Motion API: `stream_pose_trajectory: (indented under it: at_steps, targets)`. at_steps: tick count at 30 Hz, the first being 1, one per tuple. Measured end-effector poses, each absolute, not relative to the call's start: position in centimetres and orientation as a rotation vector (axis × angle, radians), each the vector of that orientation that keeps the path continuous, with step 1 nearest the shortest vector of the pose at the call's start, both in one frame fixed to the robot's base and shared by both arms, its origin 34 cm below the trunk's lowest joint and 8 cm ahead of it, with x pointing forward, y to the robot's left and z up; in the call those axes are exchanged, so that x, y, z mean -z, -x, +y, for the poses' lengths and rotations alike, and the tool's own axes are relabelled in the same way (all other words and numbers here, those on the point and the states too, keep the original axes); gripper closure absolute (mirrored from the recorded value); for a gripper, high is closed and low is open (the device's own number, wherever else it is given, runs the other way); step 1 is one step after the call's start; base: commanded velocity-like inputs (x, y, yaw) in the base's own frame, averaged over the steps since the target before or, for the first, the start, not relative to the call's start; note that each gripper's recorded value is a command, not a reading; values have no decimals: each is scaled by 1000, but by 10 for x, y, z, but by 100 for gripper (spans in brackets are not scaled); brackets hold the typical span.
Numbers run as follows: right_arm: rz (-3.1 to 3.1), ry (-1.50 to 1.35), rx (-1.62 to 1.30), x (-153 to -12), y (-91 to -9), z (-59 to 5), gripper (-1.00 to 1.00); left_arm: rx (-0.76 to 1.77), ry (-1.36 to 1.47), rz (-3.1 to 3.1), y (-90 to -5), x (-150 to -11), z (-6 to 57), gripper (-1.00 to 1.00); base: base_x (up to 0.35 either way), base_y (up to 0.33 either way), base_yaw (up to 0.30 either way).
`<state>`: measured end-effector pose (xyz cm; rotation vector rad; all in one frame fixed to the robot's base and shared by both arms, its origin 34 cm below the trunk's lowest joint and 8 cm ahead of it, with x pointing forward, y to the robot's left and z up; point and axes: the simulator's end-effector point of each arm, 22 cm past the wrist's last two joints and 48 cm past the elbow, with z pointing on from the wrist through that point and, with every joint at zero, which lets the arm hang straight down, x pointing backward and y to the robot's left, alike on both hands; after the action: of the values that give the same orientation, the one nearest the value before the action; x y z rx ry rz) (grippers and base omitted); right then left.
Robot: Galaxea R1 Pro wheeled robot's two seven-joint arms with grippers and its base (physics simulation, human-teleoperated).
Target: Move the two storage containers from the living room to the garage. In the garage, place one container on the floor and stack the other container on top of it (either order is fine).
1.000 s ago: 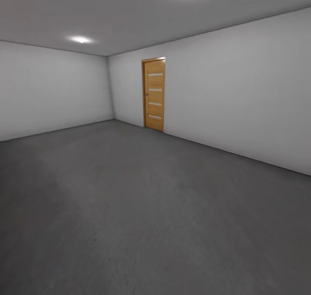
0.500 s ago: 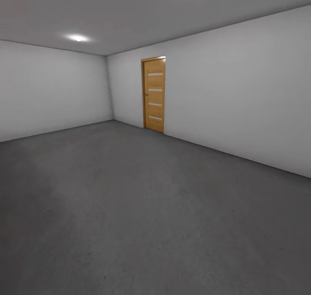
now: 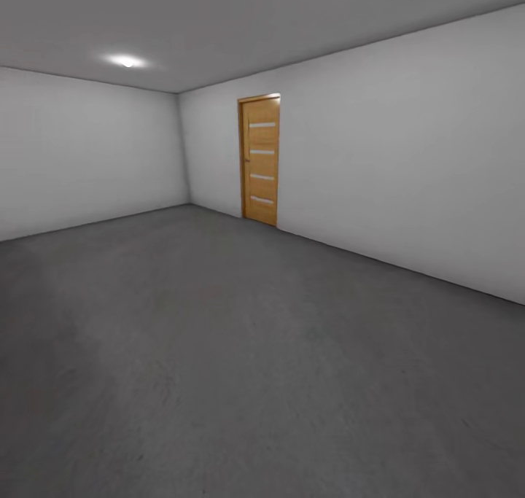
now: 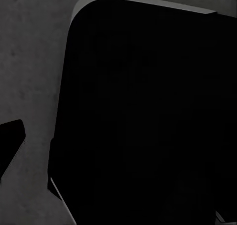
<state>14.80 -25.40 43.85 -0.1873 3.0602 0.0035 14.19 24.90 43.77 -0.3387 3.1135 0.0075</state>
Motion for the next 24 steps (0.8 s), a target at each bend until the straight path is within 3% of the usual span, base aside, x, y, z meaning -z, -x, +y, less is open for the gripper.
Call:
stream_pose_trajectory:
  at_steps: [24]
  targets:
    - [3056,195,2,-439,-149,-257,-100,-5,339,3114,-142,-438,248,-100,322,0,0]
